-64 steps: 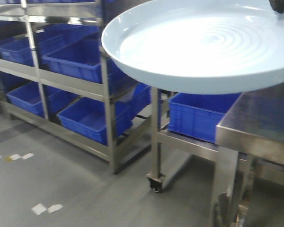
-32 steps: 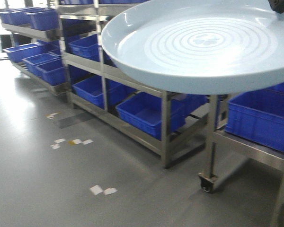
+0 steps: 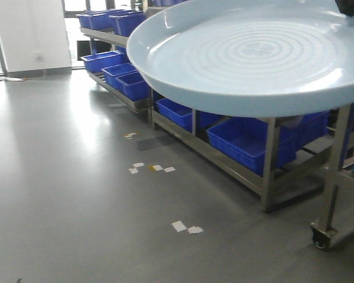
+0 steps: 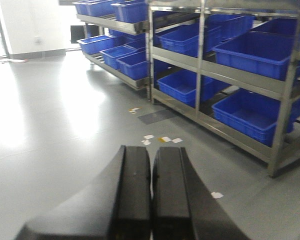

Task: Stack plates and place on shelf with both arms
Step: 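Hold the plate raised in the right gripper while the base turns away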

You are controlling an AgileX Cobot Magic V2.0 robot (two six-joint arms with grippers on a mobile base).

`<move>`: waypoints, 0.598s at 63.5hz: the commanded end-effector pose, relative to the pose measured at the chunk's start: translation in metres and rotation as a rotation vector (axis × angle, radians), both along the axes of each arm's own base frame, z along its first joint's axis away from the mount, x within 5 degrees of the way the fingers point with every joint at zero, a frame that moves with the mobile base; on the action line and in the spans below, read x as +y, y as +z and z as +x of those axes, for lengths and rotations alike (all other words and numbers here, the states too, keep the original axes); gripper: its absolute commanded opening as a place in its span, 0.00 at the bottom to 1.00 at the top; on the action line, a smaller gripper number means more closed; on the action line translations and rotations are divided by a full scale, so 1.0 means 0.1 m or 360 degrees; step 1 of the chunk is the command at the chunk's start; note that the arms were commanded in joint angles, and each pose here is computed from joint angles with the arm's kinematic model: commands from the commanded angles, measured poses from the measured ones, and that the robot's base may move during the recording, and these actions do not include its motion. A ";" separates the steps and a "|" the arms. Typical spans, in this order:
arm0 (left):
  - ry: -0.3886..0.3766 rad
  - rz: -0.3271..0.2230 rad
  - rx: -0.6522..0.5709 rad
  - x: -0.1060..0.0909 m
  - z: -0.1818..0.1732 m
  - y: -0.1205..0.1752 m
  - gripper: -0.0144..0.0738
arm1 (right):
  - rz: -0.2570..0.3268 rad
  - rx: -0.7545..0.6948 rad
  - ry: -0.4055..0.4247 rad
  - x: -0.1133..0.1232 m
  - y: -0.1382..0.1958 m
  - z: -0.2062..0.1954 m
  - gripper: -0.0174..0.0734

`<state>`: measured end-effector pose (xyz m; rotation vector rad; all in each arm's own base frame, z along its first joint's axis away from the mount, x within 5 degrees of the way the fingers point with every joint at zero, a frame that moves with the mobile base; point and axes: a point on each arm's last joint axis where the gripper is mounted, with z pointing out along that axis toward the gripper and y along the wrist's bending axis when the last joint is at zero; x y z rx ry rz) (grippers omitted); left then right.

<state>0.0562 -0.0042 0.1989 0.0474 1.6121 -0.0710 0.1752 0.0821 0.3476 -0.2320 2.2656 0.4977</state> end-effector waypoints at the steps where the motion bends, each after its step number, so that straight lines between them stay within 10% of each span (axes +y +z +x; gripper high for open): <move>1: -0.0010 -0.0024 -0.0130 0.00 -0.01 0.01 0.28 | 0.0083 -0.0147 -0.0014 0.00 0.17 0.00 0.25; 38: -0.0010 -0.0024 -0.0130 0.00 -0.01 0.01 0.28 | 0.0083 -0.0147 -0.0014 0.00 0.17 0.00 0.25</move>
